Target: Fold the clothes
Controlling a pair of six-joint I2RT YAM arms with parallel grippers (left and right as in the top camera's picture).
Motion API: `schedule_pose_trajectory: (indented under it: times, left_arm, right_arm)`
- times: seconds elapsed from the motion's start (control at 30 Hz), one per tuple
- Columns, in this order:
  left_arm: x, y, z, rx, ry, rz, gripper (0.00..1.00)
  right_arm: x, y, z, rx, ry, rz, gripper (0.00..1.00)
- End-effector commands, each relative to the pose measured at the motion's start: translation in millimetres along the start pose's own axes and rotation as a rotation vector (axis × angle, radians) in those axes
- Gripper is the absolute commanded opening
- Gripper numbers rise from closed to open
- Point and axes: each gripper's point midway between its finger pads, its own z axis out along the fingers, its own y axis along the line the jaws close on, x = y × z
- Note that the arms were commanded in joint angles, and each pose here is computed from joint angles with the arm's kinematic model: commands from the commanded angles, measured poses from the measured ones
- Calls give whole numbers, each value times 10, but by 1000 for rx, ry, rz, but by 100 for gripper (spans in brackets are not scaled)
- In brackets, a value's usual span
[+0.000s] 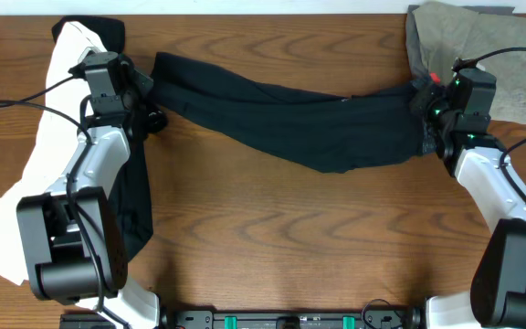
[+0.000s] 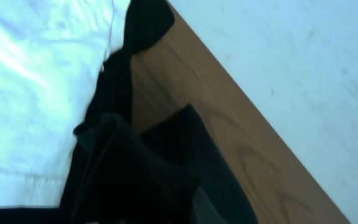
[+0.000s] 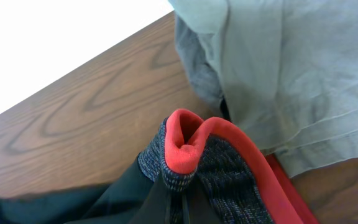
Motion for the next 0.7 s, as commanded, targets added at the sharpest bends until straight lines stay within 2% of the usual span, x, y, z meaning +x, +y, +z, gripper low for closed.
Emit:
schedule_pose_trajectory:
  times: [0.0,0.37,0.67]
  left_arm:
    - [-138,-22,49,-3,-61,-9,6]
    - [-391,-22,183,-22,-189,-28,7]
    - [-351,3,503,-1,-209,-30,8]
  right_arm:
    - [-29,-95,103,50,-20,15,1]
    - [129,-422,366,119,5,89,1]
    - [181,-578,499,141,3,101,1]
